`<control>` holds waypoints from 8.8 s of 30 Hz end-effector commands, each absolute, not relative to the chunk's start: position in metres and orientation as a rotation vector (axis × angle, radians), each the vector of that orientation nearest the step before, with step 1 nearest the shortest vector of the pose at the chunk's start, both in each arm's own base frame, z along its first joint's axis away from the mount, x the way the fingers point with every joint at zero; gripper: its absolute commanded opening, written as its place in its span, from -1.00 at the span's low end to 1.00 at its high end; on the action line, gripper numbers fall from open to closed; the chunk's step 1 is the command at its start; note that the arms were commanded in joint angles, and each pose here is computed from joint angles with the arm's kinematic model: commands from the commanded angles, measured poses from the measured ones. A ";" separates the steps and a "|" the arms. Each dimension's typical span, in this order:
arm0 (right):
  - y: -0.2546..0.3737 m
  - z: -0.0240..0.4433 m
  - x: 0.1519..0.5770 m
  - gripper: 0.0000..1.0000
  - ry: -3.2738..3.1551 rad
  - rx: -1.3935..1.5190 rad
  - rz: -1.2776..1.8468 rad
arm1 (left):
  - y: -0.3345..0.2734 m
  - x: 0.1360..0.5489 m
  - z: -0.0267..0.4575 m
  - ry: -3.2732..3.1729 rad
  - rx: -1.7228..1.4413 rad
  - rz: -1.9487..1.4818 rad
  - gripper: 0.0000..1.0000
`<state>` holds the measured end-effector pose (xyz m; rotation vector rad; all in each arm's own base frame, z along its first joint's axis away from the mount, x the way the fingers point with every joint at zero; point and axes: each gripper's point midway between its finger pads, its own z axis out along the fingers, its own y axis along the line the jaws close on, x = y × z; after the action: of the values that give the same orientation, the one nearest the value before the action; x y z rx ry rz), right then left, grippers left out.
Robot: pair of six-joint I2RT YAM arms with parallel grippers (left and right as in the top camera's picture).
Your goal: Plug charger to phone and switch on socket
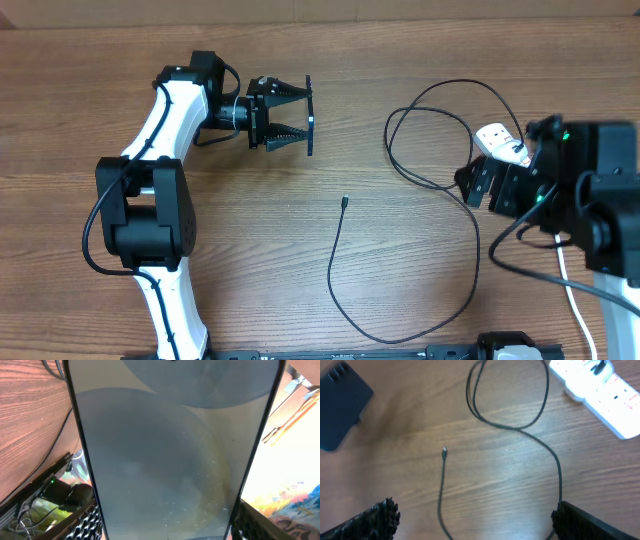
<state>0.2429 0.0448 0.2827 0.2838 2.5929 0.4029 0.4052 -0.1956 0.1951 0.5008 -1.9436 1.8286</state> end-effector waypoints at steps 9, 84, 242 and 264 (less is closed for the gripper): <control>0.077 0.315 0.245 1.00 2.523 0.126 0.631 | -0.193 0.410 0.214 -1.901 0.472 1.896 0.25; 0.294 0.280 0.318 0.95 2.307 -0.222 0.428 | -0.193 0.410 0.214 -1.883 0.500 1.874 0.26; 0.299 0.239 0.366 -0.37 2.291 -0.046 0.227 | -0.193 0.413 0.214 -1.900 0.475 1.892 0.25; 0.299 0.237 0.367 -0.45 2.289 -0.044 0.221 | -0.193 0.413 0.214 -1.900 0.475 1.892 0.25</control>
<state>0.3620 0.2972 0.2286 -0.0631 2.3141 0.2144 0.4090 -0.1958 0.1950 0.5272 -1.9279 1.8127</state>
